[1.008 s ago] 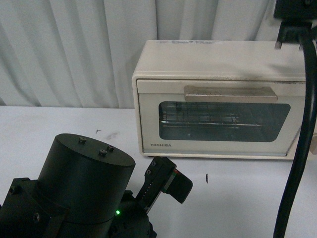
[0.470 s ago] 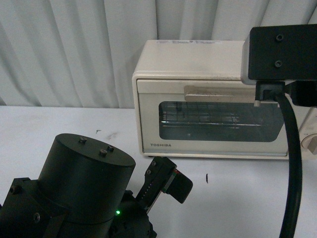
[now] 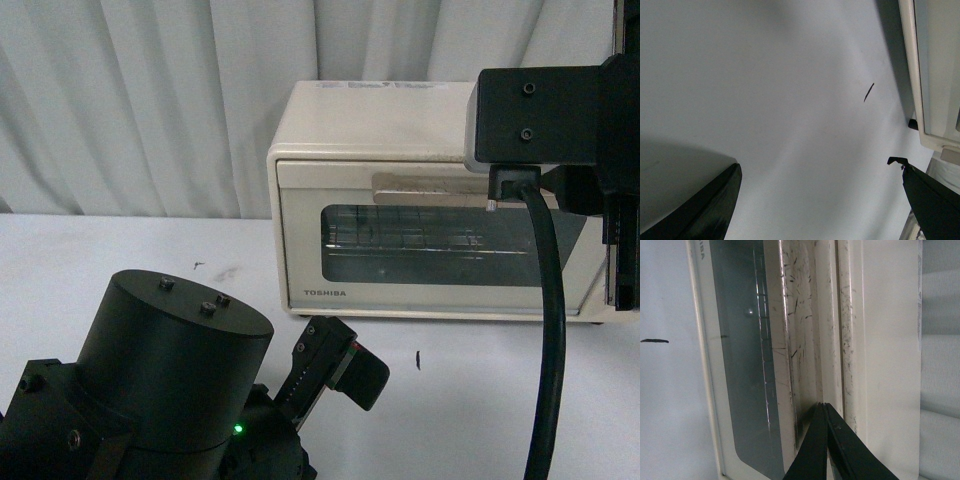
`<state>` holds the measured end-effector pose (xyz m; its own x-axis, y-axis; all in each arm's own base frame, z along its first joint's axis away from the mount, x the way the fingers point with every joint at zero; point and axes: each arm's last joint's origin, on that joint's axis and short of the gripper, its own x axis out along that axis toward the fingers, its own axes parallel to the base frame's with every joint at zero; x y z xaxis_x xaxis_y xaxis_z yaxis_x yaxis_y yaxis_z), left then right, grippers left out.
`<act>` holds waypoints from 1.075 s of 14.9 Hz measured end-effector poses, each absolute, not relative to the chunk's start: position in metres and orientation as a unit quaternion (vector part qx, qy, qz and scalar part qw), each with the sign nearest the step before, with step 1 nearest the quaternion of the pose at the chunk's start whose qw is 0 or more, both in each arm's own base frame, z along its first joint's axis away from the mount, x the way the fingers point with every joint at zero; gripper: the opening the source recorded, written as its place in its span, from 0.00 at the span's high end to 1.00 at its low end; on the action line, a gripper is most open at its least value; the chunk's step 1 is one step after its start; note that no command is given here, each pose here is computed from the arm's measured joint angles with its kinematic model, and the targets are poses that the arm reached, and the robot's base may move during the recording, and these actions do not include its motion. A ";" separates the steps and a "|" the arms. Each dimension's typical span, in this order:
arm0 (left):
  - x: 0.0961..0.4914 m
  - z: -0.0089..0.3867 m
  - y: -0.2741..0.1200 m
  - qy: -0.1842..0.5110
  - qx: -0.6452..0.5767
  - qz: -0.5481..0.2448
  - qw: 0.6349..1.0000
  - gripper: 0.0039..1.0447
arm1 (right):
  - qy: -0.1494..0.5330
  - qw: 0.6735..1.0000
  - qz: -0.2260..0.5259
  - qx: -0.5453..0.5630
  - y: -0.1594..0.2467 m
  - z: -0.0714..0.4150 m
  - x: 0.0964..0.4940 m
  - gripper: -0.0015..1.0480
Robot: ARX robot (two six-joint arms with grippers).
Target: Open oven
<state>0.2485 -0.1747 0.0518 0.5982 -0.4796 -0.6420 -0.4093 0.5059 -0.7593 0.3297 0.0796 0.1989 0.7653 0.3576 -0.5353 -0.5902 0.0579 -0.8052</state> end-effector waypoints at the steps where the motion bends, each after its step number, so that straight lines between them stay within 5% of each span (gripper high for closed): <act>1: 0.248 0.052 -0.175 0.448 -0.496 -0.024 0.743 0.06 | 0.097 0.722 0.326 -0.602 0.078 0.198 0.331 0.98; 16: 0.248 0.052 -0.175 0.448 -0.496 -0.023 0.743 0.06 | 0.142 0.744 0.359 -0.545 0.071 0.189 0.314 0.98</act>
<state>0.2484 -0.1747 0.0518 0.5978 -0.4789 -0.6429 -0.4101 0.5065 -0.7585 0.3138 0.0713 0.1891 0.7014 0.3798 -0.6031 -0.6897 0.1484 -0.7087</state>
